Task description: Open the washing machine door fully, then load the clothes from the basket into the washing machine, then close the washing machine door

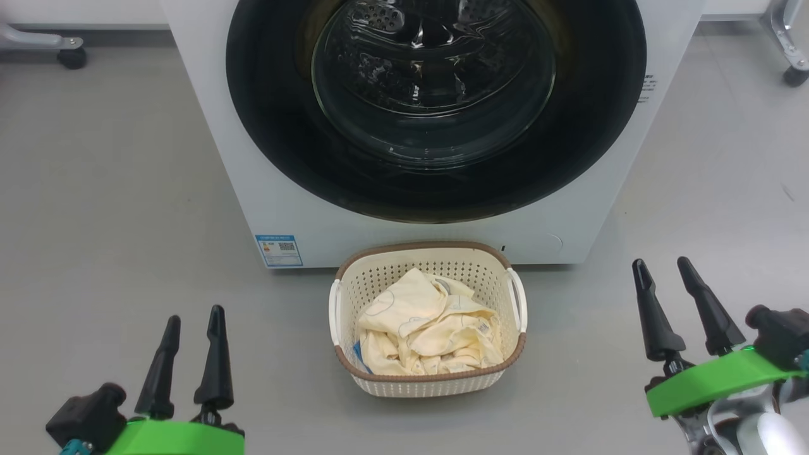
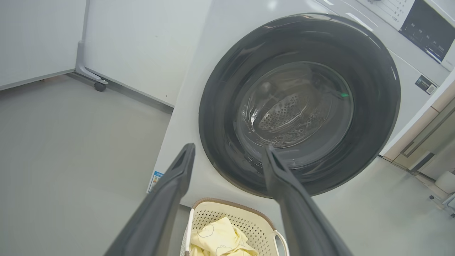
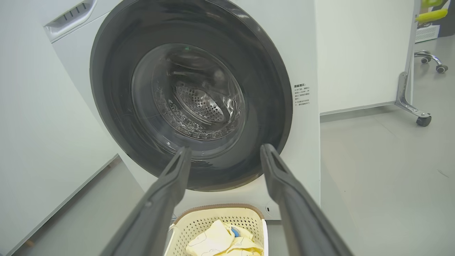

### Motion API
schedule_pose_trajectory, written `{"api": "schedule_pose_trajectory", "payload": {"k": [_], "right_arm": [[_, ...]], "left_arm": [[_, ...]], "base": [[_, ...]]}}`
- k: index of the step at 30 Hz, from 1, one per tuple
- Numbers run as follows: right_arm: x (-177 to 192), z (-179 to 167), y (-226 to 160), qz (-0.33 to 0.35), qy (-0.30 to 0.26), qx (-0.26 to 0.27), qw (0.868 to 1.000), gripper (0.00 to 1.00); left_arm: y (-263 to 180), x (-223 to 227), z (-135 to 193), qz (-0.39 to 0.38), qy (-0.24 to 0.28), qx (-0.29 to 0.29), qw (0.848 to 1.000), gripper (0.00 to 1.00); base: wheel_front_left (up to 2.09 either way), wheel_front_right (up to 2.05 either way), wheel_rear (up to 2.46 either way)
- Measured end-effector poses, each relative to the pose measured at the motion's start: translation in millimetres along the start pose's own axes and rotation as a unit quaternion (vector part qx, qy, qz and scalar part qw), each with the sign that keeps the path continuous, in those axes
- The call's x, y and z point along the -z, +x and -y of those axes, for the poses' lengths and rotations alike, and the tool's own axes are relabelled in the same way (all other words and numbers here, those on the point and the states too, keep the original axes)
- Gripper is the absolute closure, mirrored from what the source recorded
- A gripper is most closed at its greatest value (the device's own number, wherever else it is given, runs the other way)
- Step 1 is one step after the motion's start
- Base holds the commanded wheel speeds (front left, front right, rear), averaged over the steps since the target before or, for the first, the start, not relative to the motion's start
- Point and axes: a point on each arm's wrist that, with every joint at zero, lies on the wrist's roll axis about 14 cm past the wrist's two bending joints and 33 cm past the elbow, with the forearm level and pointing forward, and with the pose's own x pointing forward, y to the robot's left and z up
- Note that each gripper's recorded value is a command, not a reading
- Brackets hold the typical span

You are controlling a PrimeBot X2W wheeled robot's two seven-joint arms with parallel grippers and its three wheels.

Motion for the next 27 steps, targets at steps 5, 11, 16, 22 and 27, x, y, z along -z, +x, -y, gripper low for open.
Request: {"api": "schedule_pose_trajectory", "payload": {"k": [5,11,16,22,27], "right_arm": [[1,0,-1,-0.002,-0.030,-0.007,1.000,0.00],[4,-2,-3,-0.005,-0.056,-0.016,0.998,0.00],[11,-1,-6,-0.015,-0.071,-0.016,0.997,0.00],[16,0,-8,-0.019,-0.094,-0.018,0.995,0.00],[19,0,-9,-0.022,-0.118,-0.024,0.992,0.00]], "left_arm": [[0,-6,2,0.011,0.035,0.006,0.999,0.00],[0,-10,6,0.020,0.073,0.015,0.997,0.00],[-2,-5,9,0.014,0.112,0.025,0.993,0.00],[-3,-2,11,0.012,0.150,0.035,0.988,0.00],[-5,-2,13,0.016,0.179,0.043,0.983,0.00]], "base": [[0.00,0.00,0.00],[0.00,0.00,0.00],[0.00,0.00,0.00],[0.00,0.00,0.00],[0.00,0.00,0.00]]}}
